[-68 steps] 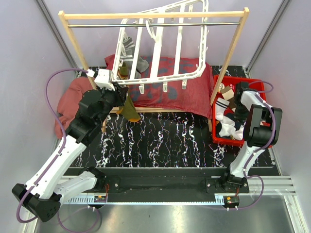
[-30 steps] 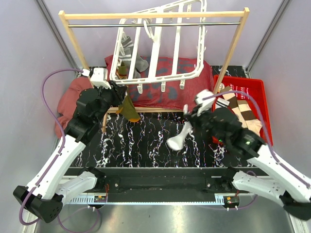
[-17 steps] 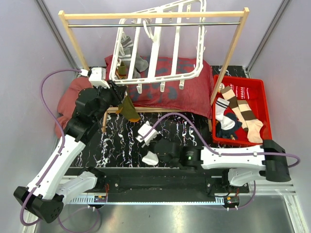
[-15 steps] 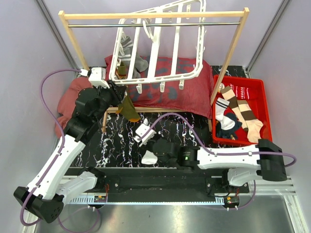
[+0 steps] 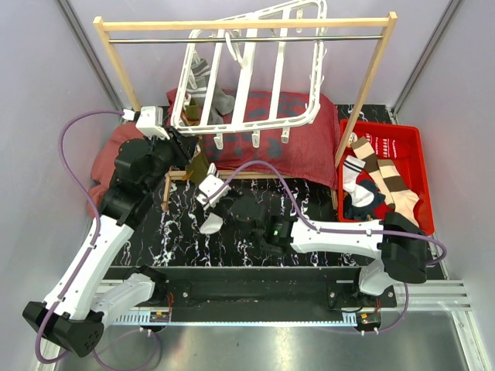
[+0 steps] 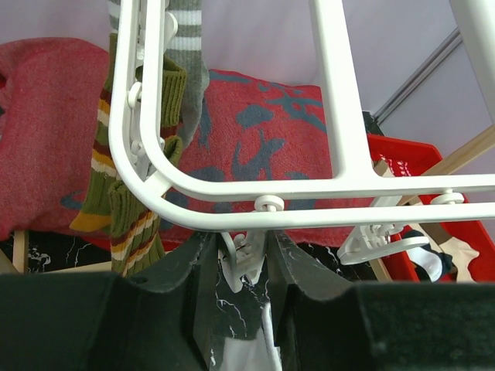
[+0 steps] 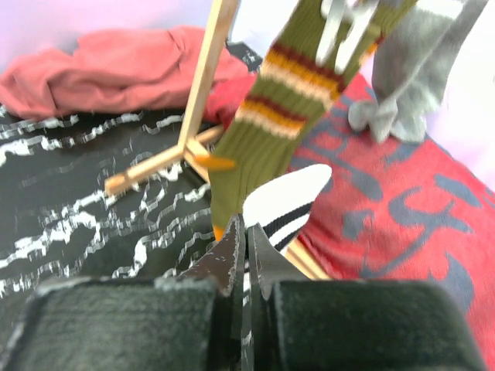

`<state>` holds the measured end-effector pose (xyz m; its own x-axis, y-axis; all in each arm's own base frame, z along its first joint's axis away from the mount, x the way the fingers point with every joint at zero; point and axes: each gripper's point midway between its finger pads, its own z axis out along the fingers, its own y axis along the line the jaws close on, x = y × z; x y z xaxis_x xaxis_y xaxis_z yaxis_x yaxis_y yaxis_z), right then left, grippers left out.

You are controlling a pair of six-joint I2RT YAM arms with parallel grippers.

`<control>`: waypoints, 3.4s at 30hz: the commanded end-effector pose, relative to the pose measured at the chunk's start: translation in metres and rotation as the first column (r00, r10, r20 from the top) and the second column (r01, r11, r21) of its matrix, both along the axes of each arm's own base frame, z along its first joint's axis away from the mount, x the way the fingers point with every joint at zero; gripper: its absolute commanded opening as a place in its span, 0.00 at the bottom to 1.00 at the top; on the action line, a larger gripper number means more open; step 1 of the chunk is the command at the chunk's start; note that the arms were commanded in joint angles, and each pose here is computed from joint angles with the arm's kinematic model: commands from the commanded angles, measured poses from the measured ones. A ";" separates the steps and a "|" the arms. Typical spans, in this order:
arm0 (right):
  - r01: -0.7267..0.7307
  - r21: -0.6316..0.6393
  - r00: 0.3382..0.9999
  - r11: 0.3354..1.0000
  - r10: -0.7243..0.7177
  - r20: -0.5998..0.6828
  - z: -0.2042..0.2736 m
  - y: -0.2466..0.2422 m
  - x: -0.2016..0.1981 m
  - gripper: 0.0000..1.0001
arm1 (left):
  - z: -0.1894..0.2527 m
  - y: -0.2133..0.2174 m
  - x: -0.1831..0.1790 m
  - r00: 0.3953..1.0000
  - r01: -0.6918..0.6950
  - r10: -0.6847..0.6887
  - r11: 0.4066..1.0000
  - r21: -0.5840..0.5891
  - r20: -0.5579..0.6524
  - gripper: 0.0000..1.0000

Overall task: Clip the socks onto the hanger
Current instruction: Clamp the sock onto the hanger.

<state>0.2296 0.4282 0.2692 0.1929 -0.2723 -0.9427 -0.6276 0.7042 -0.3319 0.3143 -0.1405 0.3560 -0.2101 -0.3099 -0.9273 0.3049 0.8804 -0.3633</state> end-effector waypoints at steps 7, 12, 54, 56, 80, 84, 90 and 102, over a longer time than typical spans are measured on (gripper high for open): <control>-0.096 0.101 0.994 0.990 0.091 0.057 0.049 0.025 0.021 0.00 | -0.003 -0.009 -0.006 0.996 0.074 -0.075 0.997 -0.036 -0.036 0.00; -0.091 0.108 0.994 0.990 0.083 0.070 0.055 0.023 0.031 0.00 | -0.004 -0.011 -0.005 0.995 0.088 -0.090 0.995 -0.043 -0.041 0.00; -0.054 0.124 0.986 0.991 0.034 0.161 0.101 0.016 0.052 0.00 | -0.007 -0.013 -0.004 0.994 0.094 -0.096 0.995 -0.043 -0.049 0.00; -0.056 0.123 0.986 0.991 0.035 0.162 0.101 0.018 0.052 0.00 | -0.006 -0.013 -0.005 0.994 0.096 -0.098 0.994 -0.042 -0.047 0.10; -0.064 0.181 0.996 0.982 0.052 0.070 0.088 -0.021 0.029 0.65 | 0.006 -0.003 -0.009 0.996 0.086 -0.086 0.995 -0.047 -0.006 0.67; -0.075 0.211 0.996 0.975 0.064 0.059 0.093 -0.036 0.020 0.69 | 0.011 -0.003 -0.015 0.995 0.102 -0.101 0.994 -0.035 0.012 0.68; -0.060 0.238 0.994 0.969 0.037 0.101 0.102 -0.047 0.020 0.69 | 0.010 -0.003 -0.033 0.990 0.138 -0.138 0.990 -0.020 0.021 0.70; -0.087 0.370 0.983 0.925 0.020 0.182 0.116 -0.037 0.025 0.68 | 0.047 0.001 -0.096 0.965 0.227 -0.225 0.974 -0.001 0.138 0.73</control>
